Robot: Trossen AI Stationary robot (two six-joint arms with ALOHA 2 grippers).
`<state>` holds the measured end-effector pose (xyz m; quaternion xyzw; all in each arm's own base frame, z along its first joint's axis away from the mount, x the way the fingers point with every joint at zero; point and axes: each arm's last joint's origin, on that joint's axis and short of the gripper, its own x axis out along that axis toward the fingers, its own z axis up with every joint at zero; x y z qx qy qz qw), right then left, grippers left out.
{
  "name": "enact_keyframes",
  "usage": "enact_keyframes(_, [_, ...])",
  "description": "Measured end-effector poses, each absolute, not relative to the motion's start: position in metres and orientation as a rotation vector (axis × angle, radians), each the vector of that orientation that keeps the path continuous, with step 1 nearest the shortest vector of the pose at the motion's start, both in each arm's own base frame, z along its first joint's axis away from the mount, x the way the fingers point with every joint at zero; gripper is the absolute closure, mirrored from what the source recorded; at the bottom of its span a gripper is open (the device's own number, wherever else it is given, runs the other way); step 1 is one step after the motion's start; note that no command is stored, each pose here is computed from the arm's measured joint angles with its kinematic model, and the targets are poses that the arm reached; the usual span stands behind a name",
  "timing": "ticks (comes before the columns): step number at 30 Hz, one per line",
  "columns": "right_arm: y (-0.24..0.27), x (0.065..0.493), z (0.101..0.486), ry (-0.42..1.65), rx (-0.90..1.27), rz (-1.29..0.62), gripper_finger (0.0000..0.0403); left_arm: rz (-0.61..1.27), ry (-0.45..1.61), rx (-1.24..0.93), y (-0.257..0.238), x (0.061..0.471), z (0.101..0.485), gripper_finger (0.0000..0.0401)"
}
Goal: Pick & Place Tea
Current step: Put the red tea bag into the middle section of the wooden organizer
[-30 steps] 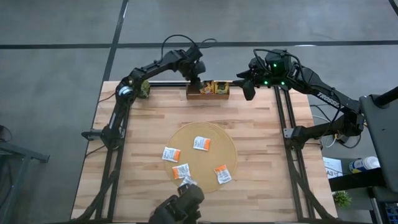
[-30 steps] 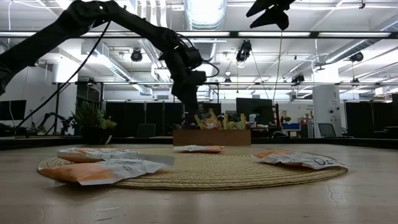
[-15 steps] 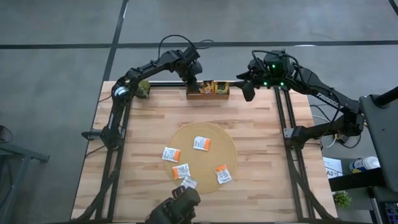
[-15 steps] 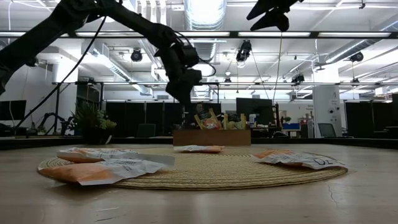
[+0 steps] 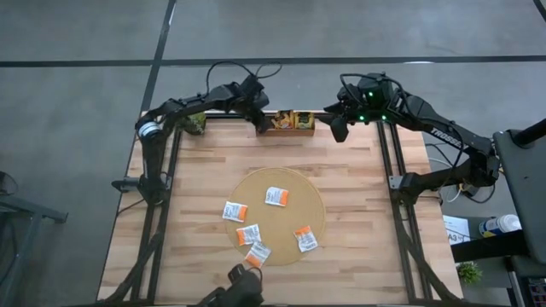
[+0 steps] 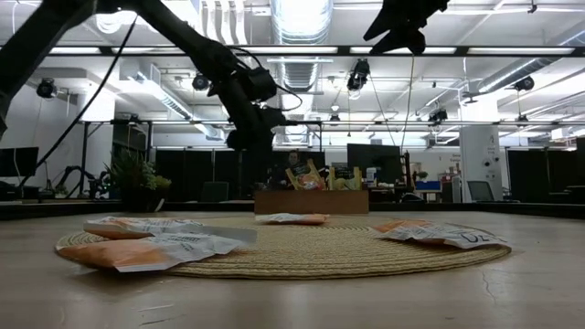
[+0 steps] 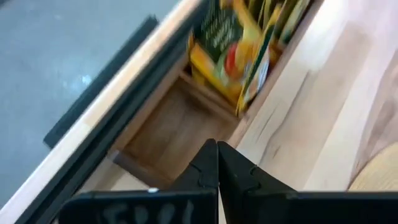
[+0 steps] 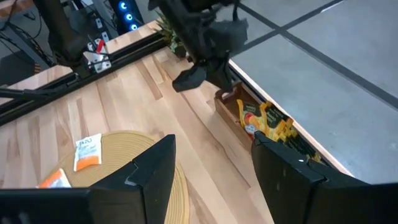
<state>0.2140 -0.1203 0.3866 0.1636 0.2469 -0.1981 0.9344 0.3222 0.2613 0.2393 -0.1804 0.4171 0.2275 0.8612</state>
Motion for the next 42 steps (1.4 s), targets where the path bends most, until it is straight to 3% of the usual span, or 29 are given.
enact_keyframes(4, [-0.120, 0.214, 0.387, 0.501, 0.333, -0.405, 0.0197, 0.478, 0.773, -0.413, 0.255, 0.325, 0.237, 0.0401])
enact_keyframes(17, [-0.120, 0.214, 0.389, 0.492, 0.330, -0.405, 0.0197, 0.618, 0.798, -0.458, 0.248, 0.330, 0.224, 0.0401])
enact_keyframes(42, [-0.120, 0.214, 0.390, 0.484, 0.354, -0.411, 0.0197, 0.605, 0.581, -0.491, 0.259, 0.343, 0.232, 0.0401])
